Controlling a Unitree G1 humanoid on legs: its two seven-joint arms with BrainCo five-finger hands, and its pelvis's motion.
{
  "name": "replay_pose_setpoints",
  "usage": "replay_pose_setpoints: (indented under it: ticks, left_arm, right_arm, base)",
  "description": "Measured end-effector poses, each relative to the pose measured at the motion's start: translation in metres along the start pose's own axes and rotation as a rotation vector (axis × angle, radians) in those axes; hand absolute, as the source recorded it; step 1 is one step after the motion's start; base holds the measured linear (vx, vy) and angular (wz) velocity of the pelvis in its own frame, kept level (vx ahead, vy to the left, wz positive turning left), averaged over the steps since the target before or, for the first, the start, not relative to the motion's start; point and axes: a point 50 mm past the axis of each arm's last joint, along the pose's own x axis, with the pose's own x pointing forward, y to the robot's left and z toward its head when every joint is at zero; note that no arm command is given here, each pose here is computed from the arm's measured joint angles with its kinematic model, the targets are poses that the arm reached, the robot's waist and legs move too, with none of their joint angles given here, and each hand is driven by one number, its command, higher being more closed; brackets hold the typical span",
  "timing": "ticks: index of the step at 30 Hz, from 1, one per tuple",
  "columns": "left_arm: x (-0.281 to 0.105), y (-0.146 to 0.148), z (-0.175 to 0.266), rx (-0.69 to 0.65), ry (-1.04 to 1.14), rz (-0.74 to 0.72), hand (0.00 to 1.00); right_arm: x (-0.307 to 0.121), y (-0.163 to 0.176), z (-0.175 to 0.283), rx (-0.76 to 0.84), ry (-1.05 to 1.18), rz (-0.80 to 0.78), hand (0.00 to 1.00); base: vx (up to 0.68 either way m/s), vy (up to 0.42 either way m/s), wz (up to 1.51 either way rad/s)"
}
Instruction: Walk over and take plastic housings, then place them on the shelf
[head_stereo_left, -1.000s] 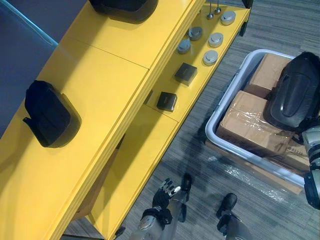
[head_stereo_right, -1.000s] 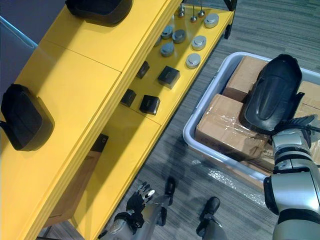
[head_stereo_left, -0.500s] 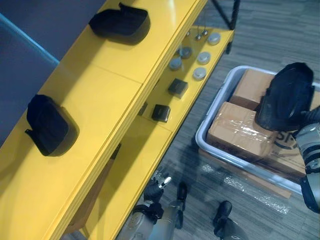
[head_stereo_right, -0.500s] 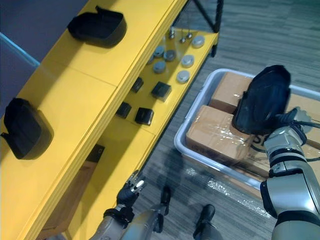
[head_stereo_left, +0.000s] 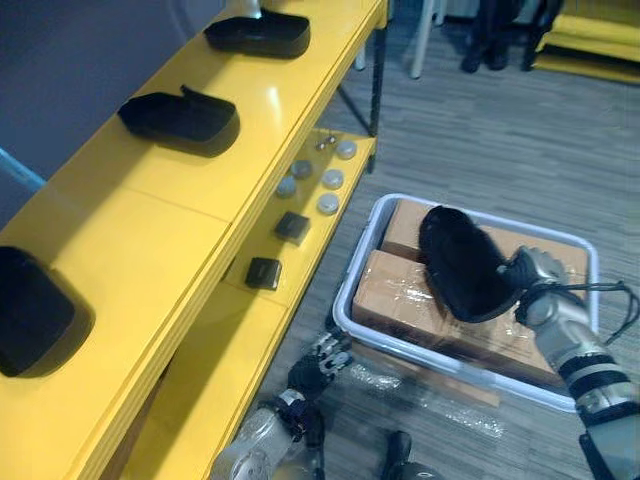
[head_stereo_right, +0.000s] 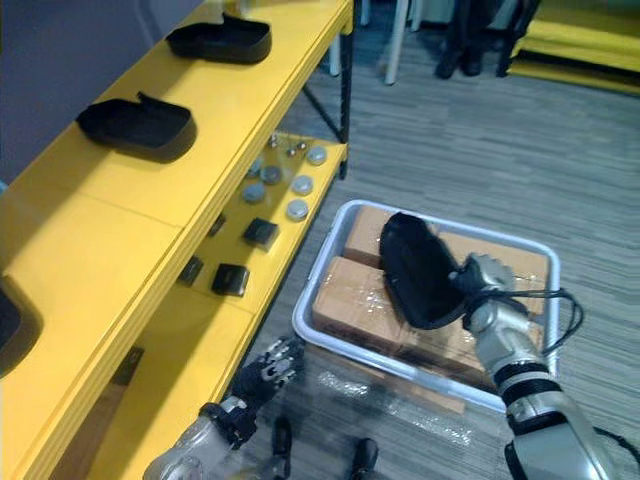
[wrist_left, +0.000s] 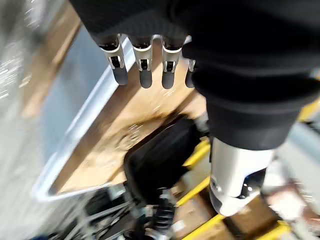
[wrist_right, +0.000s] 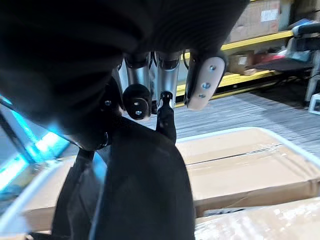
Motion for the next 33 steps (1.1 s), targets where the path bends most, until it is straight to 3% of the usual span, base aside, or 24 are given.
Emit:
replay_pose_setpoints:
  ticks: [1, 5, 11, 26, 27, 33]
  left_arm:
    - [0.011, 0.006, -0.001, -0.083, 0.030, 0.040, 0.00]
    - [0.027, 0.019, 0.007, -0.153, 0.016, 0.158, 0.00]
    - [0.039, 0.014, 0.027, -0.180, -0.069, 0.185, 0.00]
    - [0.043, -0.016, 0.064, -0.217, -0.339, 0.006, 0.00]
    - [0.042, -0.016, 0.065, -0.218, -0.346, 0.004, 1.00]
    - [0.035, -0.010, 0.063, -0.234, -0.428, 0.110, 1.00]
  right_arm:
    - [-0.004, 0.005, 0.011, 0.010, -0.058, -0.003, 1.00]
    - [-0.011, 0.001, 0.055, 0.064, -0.239, -0.062, 1.00]
    - [-0.029, -0.005, 0.088, 0.120, -0.439, -0.124, 1.00]
    - [-0.070, 0.020, 0.121, 0.302, -0.689, -0.009, 1.00]
    - [-0.072, 0.019, 0.122, 0.312, -0.698, -0.011, 1.00]
    - [-0.081, 0.033, 0.128, 0.406, -0.702, 0.048, 1.00]
  base:
    - [0.03, 0.003, -0.32]
    - [0.03, -0.001, -0.25]
    - [0.01, 0.009, -0.23]
    - [0.00, 0.005, -0.06]
    - [0.00, -0.004, -0.04]
    - [0.00, -0.001, -0.01]
